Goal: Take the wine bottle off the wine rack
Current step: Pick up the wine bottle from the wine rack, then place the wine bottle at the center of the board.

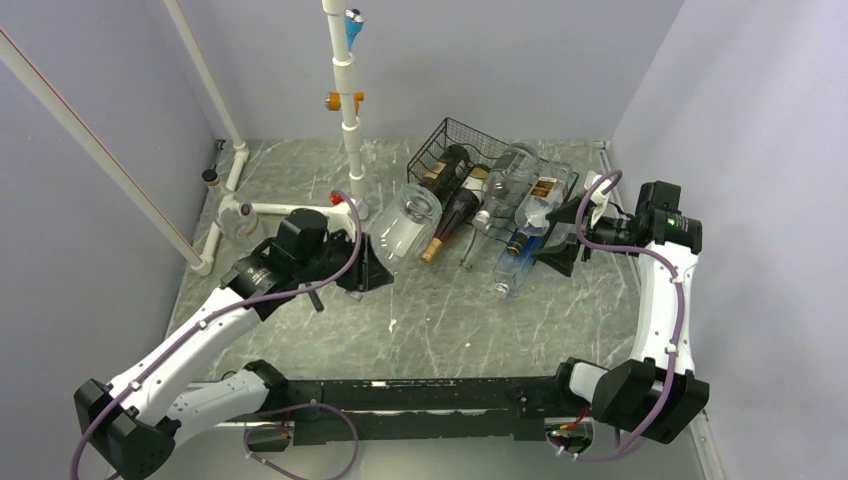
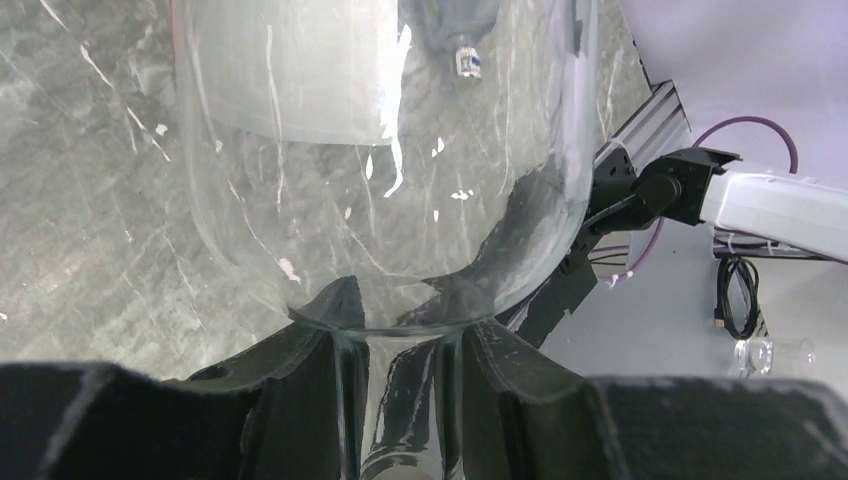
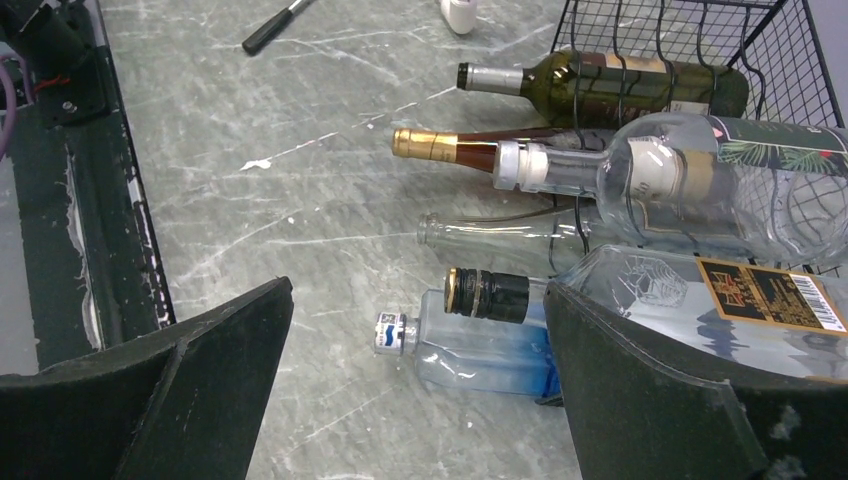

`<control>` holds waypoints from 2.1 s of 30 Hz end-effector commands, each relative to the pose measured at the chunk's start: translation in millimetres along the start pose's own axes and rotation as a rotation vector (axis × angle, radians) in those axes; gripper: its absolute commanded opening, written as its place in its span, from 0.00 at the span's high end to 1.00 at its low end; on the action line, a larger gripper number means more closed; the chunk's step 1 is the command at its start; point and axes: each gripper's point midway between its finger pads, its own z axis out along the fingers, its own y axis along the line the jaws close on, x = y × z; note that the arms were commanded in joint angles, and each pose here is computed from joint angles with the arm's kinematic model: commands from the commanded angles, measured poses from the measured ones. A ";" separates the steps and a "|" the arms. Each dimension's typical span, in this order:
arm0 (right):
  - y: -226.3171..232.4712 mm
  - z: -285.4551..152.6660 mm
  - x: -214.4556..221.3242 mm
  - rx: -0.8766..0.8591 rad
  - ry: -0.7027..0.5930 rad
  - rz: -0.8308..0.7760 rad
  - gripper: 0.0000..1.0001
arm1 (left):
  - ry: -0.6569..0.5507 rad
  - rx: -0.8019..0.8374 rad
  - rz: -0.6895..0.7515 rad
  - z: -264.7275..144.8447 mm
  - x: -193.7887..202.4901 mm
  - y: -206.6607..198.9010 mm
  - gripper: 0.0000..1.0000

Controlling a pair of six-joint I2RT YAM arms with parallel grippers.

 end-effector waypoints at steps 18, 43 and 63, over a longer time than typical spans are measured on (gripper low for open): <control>26.1 24.8 -31.5 -0.154 0.027 -0.217 0.00 | -0.113 0.192 0.078 -31.2 -21.8 -46.7 1.00; 73.0 98.4 -54.4 -0.415 0.086 -0.422 0.00 | 0.092 0.187 -0.069 -36.1 28.5 -40.4 1.00; 130.0 171.5 -5.1 -0.577 0.175 -0.506 0.00 | 0.356 0.183 -0.244 -33.3 74.9 -37.1 1.00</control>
